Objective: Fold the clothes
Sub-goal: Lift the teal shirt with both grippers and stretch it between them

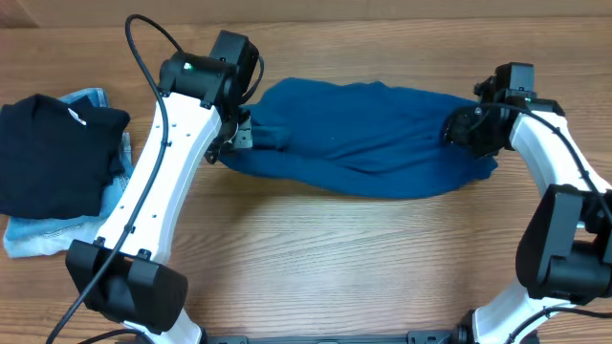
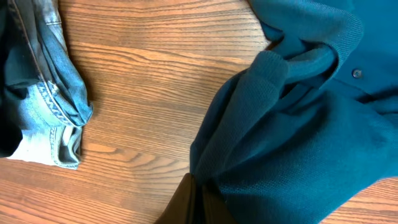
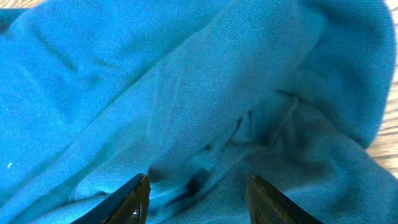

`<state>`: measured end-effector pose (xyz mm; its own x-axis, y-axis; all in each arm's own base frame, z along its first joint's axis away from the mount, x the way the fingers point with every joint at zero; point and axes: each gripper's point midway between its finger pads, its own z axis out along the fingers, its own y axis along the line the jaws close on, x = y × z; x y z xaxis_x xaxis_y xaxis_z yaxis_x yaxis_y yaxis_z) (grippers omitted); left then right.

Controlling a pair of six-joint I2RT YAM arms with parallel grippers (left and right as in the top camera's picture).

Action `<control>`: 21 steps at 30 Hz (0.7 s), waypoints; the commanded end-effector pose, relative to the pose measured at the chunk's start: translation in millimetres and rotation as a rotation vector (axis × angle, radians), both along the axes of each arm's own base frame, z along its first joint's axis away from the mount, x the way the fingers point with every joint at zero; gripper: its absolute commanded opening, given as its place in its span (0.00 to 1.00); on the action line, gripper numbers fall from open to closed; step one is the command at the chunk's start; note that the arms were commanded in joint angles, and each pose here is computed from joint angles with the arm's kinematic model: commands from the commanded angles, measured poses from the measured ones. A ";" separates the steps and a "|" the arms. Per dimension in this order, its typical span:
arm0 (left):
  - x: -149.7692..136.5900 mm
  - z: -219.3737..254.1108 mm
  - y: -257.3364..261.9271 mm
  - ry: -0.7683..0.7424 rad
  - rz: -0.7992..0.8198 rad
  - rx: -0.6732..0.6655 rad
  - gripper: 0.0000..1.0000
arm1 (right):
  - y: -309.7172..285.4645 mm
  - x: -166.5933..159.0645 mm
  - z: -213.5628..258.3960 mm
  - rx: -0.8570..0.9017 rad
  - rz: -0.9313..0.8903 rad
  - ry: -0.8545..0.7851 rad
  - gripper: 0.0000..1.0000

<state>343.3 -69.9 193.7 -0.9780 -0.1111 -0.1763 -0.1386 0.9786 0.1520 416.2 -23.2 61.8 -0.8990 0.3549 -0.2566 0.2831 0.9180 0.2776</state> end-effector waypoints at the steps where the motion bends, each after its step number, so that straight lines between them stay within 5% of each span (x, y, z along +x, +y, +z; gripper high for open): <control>1: 1.6 -3.6 2.3 0.002 0.035 -0.004 0.04 | -8.3 0.8 2.9 -0.047 -0.008 0.001 0.54; 6: 1.6 -3.6 2.2 0.003 0.028 -0.003 0.04 | -4.7 -13.4 -35.6 -0.030 -0.002 0.127 0.50; 8: 1.5 -3.6 2.2 0.004 0.028 -0.003 0.04 | -4.3 -17.3 -45.5 -0.024 -0.005 0.159 0.04; 10: 1.7 -3.6 2.3 0.003 0.028 -0.003 0.04 | -4.2 -18.8 -35.5 -0.024 -0.009 0.156 0.04; 15: 27.0 16.9 -5.0 -0.115 -0.053 -0.029 0.04 | -8.3 -1.9 116.8 -0.070 -0.018 -0.114 0.05; 17: 45.2 60.6 -10.2 -0.260 -0.100 -0.056 0.04 | -7.3 -9.2 199.1 -0.094 -0.022 -0.284 0.07; 21: 47.0 168.6 3.8 -0.561 -0.068 -0.116 0.04 | -10.6 -52.1 264.2 -0.157 -0.054 -0.392 0.04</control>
